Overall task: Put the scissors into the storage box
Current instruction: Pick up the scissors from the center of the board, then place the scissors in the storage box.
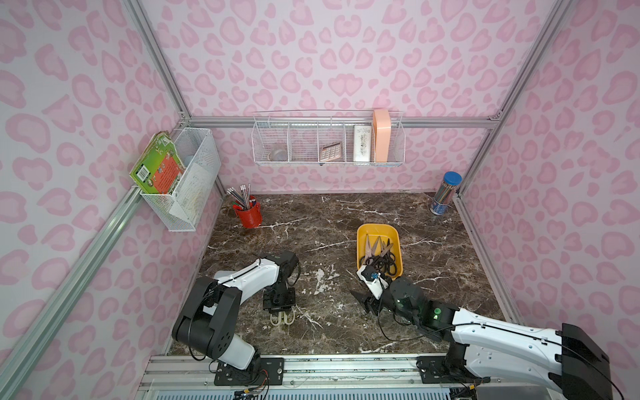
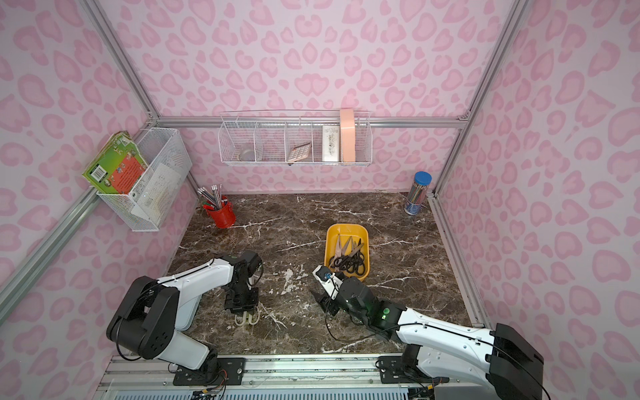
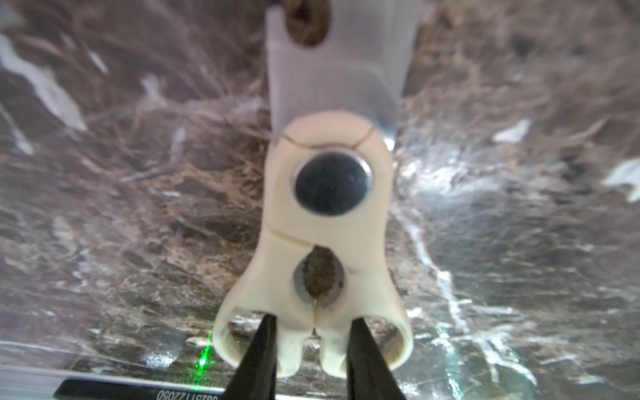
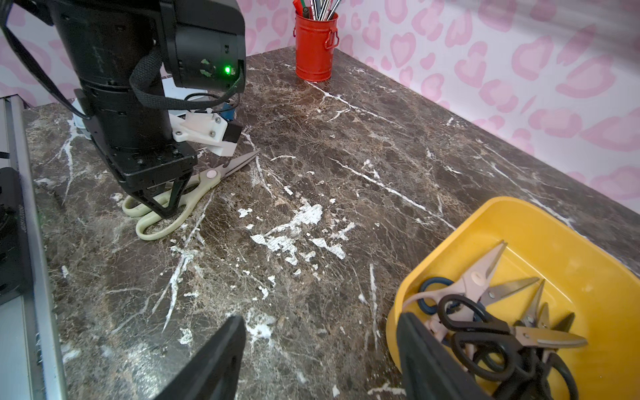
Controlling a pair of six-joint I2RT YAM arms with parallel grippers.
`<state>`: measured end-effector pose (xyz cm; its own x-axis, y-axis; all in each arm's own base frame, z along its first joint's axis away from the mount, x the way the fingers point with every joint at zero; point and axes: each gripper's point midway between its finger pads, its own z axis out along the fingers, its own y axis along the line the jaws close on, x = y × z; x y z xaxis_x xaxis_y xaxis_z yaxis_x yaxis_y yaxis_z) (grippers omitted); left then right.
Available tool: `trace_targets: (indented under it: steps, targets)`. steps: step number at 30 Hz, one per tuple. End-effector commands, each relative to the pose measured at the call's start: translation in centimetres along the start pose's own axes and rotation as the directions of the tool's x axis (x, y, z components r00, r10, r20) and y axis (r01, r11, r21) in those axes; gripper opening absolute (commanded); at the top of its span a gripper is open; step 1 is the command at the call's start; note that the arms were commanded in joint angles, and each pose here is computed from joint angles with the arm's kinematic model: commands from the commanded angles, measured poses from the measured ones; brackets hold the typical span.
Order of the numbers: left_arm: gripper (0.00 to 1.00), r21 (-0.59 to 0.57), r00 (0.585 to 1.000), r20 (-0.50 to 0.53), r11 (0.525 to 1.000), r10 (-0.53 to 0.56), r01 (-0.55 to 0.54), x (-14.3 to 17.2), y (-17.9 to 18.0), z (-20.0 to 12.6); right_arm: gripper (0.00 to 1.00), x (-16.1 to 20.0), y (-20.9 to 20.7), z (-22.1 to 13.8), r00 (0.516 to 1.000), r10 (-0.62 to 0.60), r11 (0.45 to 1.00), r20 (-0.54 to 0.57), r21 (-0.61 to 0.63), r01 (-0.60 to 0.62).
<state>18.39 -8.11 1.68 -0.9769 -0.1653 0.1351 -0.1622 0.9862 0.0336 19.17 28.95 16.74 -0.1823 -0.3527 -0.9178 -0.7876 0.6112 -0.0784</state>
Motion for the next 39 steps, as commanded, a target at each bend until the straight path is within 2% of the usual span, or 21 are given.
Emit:
trace_targets:
  steps: [1, 3, 8, 15, 18, 22, 25, 29, 33, 39]
  targets:
    - [0.18, -0.031, 0.996, 0.087, 0.999, 0.037, -0.034, -1.6, 0.0, -0.9, 0.71, -0.7, -0.4, -0.1, 1.000, -0.007, 1.000, 0.027, 0.017, 0.007]
    - [0.14, -0.034, 0.994, 0.097, 0.998, 0.052, -0.049, -1.7, -0.3, -1.4, 0.71, -1.0, -0.6, -0.2, 0.999, -0.009, 1.000, 0.032, 0.025, 0.008]
    - [0.14, -0.051, 0.989, 0.123, 0.996, 0.080, -0.074, -1.7, -0.8, -3.0, 0.72, -1.3, -1.1, -0.6, 0.999, -0.011, 0.999, 0.046, 0.044, 0.009]
    - [0.15, -0.031, 0.972, 0.200, 0.992, 0.123, -0.119, -2.2, -3.1, -7.7, 0.72, -2.4, -2.6, -1.8, 0.996, 0.004, 0.994, 0.084, 0.104, -0.013]
    - [0.15, -0.003, 0.957, 0.243, 0.987, 0.156, -0.160, -2.8, -5.2, -10.0, 0.72, -3.4, -4.4, -2.8, 0.992, 0.044, 0.986, 0.119, 0.157, -0.063]
    - [0.15, 0.042, 0.930, 0.298, 0.971, 0.213, -0.236, -3.8, -9.7, -13.0, 0.72, -4.4, -9.0, -4.9, 0.975, 0.143, 0.943, 0.170, 0.277, -0.187]
    - [0.15, 0.092, 0.906, 0.336, 0.949, 0.256, -0.302, -4.9, -14.0, -15.2, 0.72, -4.3, -12.7, -7.0, 0.956, 0.207, 0.881, 0.208, 0.384, -0.275]
    - [0.16, 0.154, 0.869, 0.372, 0.902, 0.326, -0.405, -5.7, -20.5, -17.1, 0.72, -3.2, -16.3, -9.2, 0.930, 0.259, 0.810, 0.259, 0.467, -0.355]
    - [0.16, 0.207, 0.851, 0.371, 0.860, 0.372, -0.466, -6.3, -26.0, -17.0, 0.71, -1.9, -17.8, -10.3, 0.915, 0.299, 0.766, 0.270, 0.504, -0.399]
    - [0.15, 0.311, 0.858, 0.315, 0.810, 0.405, -0.496, -6.7, -32.1, -14.6, 0.71, -1.2, -17.5, -10.7, 0.909, 0.306, 0.766, 0.284, 0.494, -0.412]
